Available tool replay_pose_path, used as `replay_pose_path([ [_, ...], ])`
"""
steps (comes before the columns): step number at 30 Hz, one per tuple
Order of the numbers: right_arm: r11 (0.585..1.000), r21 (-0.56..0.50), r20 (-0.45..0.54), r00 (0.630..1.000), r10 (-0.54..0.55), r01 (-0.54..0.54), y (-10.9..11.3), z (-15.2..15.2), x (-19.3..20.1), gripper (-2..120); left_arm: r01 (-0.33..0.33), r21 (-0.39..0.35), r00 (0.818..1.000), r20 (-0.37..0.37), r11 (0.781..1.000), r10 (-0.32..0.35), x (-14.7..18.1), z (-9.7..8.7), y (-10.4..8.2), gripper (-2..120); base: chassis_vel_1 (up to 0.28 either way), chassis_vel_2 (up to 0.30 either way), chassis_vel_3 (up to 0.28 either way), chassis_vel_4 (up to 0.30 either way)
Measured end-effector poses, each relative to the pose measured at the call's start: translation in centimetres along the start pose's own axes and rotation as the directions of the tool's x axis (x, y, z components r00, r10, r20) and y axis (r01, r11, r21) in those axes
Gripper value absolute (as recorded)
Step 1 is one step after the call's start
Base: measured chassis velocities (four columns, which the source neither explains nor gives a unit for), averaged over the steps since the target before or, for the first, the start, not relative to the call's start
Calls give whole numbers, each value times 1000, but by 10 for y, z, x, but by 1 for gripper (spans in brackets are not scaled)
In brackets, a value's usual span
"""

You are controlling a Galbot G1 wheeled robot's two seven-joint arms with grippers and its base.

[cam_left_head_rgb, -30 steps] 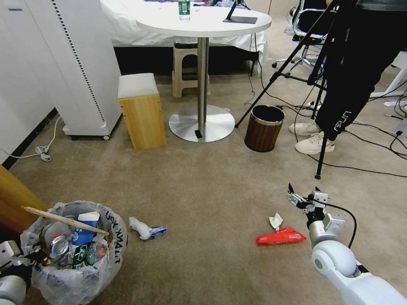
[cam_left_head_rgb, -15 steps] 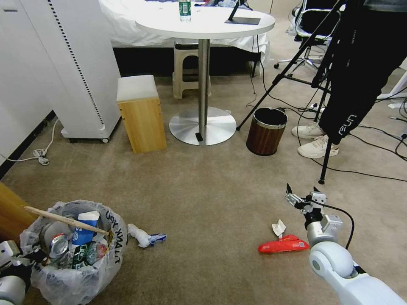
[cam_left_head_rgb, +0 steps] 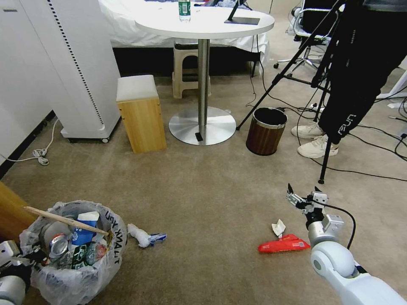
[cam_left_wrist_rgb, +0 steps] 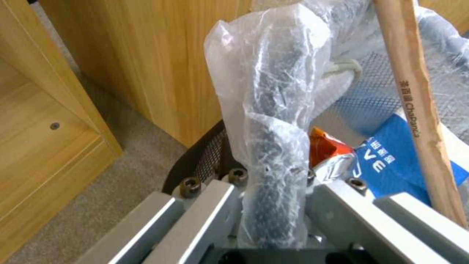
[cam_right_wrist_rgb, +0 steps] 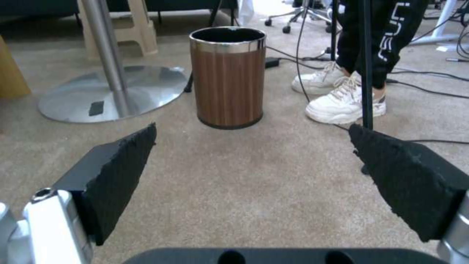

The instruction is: Pick up the trash bin and place the garbage on the floor into it.

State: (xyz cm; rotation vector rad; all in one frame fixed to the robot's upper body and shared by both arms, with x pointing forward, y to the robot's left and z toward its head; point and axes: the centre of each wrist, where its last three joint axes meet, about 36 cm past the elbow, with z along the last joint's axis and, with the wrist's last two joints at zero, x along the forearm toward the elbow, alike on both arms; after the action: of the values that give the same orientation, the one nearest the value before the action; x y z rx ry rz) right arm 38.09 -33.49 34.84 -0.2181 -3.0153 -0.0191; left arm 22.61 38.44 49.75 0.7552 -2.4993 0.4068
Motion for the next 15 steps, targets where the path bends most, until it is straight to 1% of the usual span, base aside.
replay_pose_path([
  [15, 1000, 5, 3, 1000, -4, 4, 0, 0, -5, 100, 9, 3, 1000, 1, 1000, -9, -6, -1, 3, 1, 0, 0, 0, 0],
])
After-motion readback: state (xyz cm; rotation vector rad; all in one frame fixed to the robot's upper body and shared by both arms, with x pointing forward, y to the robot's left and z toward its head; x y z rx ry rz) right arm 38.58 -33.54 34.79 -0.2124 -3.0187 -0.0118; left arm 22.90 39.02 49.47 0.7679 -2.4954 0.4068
